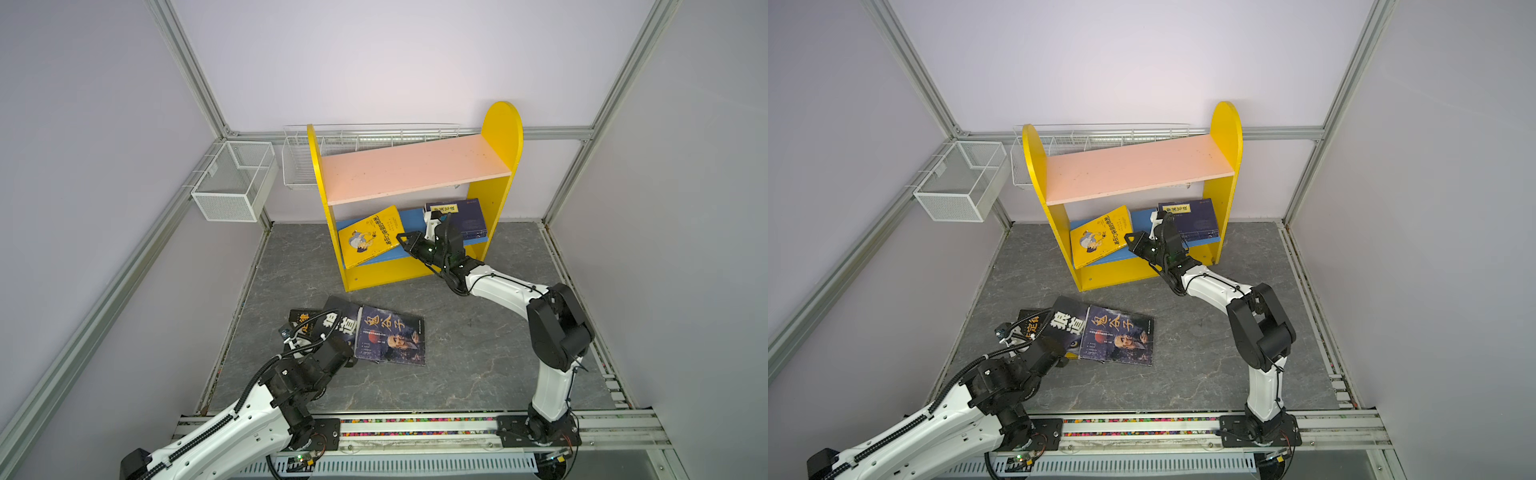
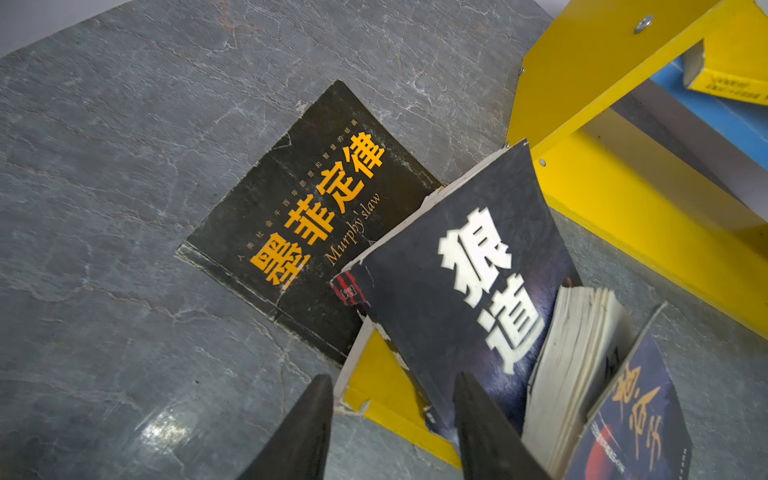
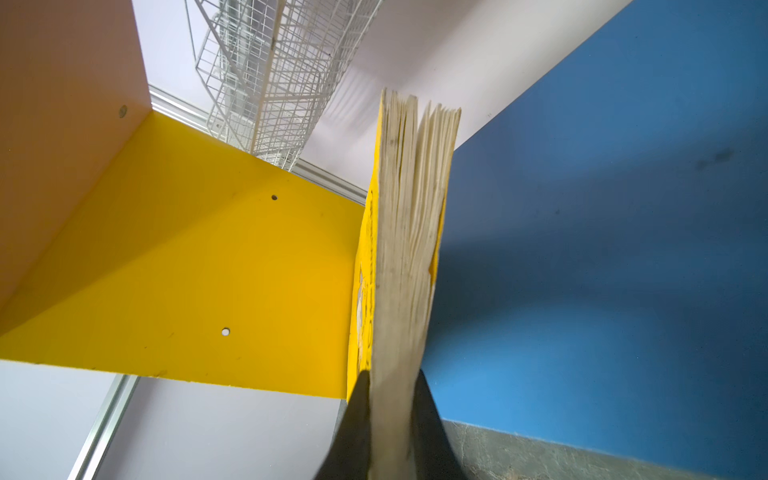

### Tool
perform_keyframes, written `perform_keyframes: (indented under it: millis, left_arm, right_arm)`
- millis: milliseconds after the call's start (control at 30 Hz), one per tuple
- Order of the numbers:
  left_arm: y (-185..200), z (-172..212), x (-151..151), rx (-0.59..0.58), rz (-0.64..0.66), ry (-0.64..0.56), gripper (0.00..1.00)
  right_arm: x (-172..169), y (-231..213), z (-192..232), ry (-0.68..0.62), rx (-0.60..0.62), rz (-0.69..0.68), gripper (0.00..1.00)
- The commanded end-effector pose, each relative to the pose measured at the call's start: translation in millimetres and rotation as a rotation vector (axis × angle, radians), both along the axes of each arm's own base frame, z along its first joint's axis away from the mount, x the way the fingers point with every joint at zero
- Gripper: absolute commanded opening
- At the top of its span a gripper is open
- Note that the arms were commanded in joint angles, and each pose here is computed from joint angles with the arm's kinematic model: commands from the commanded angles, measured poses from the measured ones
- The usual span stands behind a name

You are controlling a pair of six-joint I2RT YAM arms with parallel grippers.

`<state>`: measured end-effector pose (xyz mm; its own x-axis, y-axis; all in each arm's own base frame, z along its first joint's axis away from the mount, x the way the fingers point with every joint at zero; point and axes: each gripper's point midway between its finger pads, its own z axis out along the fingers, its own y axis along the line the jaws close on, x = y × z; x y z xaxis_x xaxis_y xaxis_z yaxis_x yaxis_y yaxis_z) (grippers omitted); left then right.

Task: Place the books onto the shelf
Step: 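Carry the yellow book onto the blue shelf with the right gripper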

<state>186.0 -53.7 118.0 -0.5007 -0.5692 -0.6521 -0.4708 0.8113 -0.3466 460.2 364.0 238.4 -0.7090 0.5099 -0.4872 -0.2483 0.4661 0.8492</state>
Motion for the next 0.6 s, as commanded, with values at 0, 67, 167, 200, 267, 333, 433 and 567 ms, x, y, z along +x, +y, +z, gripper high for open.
perform_keyframes:
  millis: [0,67,167,200,267,333,433,567]
  left_arm:
    - [2,4,0,0.013,0.0,0.0,0.49]
    - [0,4,1,0.012,-0.009,0.001,0.49]
    - [-4,3,2,0.004,-0.026,-0.002,0.49]
    - [-5,4,3,0.0,-0.028,-0.005,0.49]
    - [-6,4,4,-0.001,-0.03,-0.006,0.49]
    - [-9,4,5,-0.003,-0.039,-0.008,0.49]
    - [-12,4,7,-0.004,-0.046,-0.01,0.49]
    - [-17,3,8,-0.013,-0.06,0.0,0.49]
  right_arm:
    - [6,8,29,-0.071,0.065,-0.025,0.07]
    - [8,11,25,-0.064,0.074,-0.027,0.07]
    - [11,11,20,-0.05,0.081,-0.04,0.06]
    - [12,11,19,-0.049,0.079,-0.046,0.07]
    - [13,10,16,-0.044,0.072,-0.052,0.06]
    - [13,12,12,-0.031,0.051,-0.049,0.07]
    - [10,14,0,-0.008,-0.014,-0.048,0.17]
    - [5,8,-16,0.033,-0.162,-0.074,0.48]
